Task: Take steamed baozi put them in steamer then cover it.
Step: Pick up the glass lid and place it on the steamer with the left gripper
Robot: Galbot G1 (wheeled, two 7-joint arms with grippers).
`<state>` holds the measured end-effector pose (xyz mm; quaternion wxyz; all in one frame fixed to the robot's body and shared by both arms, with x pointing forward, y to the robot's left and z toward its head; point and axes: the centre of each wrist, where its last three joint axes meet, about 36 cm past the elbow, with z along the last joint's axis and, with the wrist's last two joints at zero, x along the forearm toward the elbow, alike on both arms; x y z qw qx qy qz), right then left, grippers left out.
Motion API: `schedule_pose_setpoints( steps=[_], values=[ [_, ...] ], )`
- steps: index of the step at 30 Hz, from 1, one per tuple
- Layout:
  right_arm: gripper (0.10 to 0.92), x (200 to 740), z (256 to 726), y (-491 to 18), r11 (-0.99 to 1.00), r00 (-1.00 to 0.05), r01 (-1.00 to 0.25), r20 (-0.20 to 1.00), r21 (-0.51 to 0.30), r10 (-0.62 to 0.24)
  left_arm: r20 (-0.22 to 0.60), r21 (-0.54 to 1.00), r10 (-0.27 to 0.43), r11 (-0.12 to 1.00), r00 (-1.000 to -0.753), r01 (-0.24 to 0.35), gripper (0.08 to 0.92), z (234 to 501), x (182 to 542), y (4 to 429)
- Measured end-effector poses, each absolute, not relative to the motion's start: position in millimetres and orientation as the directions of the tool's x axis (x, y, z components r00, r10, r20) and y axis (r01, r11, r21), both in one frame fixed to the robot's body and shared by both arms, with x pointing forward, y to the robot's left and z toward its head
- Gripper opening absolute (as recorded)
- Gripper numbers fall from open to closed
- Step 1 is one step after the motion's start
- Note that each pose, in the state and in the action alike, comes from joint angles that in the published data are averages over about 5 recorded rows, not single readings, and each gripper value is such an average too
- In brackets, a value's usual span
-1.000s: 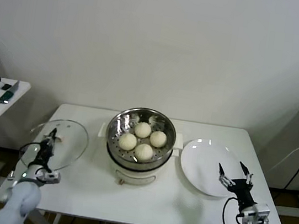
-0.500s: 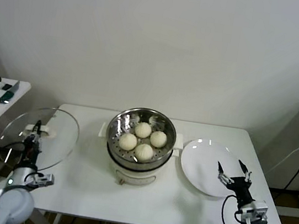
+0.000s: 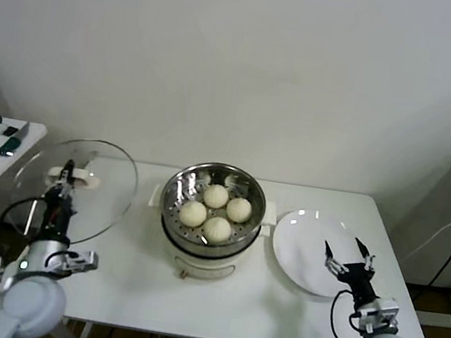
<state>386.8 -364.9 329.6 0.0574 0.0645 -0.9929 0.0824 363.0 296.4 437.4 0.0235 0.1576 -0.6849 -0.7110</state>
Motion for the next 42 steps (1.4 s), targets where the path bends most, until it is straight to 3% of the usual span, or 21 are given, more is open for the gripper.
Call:
schedule_pose_setpoints(
  steps=[22,42],
  values=[
    [0.823,391.3,321.1,-366.6,0.978,-0.987,-0.125,0.125,-0.167,-0.105,-0.101,0.994,-0.124,0.03,-0.987,-0.105,0.146,458.9,411.1,160.7],
    [0.823,381.6,320.4,-387.1,0.975,-0.989,-0.104,0.125,-0.195,-0.08,-0.038,0.996,-0.025,0.085,-0.999,-0.04,0.146,449.6,443.6,61.4]
  ],
)
